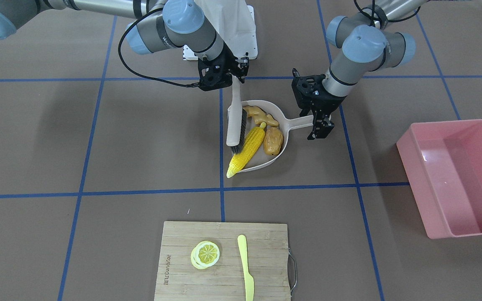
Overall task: Sweep and dump trash into bin
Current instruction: 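Lift the brush back from the dustpan with the right gripper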
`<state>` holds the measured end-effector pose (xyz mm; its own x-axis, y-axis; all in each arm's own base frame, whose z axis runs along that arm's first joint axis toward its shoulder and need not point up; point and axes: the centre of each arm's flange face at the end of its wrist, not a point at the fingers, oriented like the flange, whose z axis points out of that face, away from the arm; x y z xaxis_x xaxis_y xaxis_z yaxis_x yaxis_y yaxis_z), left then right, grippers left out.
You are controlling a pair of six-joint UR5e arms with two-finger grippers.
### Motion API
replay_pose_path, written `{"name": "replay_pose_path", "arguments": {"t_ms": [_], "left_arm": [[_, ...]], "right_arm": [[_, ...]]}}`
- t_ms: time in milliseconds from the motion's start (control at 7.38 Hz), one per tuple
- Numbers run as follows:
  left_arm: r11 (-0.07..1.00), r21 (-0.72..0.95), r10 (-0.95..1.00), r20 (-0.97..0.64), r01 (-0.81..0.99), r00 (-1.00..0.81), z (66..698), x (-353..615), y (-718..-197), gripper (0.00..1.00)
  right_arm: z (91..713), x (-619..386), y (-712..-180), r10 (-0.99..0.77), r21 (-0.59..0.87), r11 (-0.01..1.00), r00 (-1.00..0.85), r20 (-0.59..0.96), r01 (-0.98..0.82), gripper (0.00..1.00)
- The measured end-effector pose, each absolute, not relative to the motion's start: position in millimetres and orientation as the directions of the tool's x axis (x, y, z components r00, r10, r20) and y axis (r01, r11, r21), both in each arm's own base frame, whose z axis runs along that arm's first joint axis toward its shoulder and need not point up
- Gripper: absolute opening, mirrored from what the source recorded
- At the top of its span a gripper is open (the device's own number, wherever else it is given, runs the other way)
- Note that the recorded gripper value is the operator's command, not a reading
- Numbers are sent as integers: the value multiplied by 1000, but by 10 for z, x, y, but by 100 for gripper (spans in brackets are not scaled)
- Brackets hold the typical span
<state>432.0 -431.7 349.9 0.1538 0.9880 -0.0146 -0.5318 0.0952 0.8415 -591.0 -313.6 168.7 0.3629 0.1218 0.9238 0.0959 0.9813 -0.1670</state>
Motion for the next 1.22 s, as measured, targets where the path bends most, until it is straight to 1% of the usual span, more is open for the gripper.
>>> {"name": "replay_pose_path", "arguments": {"t_ms": [271, 406, 677, 812, 1083, 1219], "left_arm": [[102, 841, 987, -21, -532, 156, 3498, 4344, -4333, 93], [108, 840, 987, -26, -532, 159, 3502, 4352, -4338, 86], [121, 840, 986, -40, -528, 162, 3504, 4326, -4320, 64], [142, 840, 983, -59, -523, 172, 3502, 4309, -4315, 58], [178, 841, 977, -90, -510, 191, 3473, 4273, -4314, 43], [191, 842, 975, -104, -505, 195, 3458, 4261, -4310, 40]], "right_arm": [[1681, -5598, -3072, 158, -221, 970, 418, 895, 107, 0], [1782, -5378, -3062, 156, -227, 969, 464, 872, 100, 0], [2086, -5036, -3143, 98, -190, 976, 562, 821, 107, 0], [2243, -4873, -3320, 56, -152, 982, 600, 798, 110, 0], [2486, -4565, -3710, -32, -73, 989, 658, 752, 132, 0], [2610, -4466, -3835, -80, -38, 987, 681, 728, 156, 0]]}}
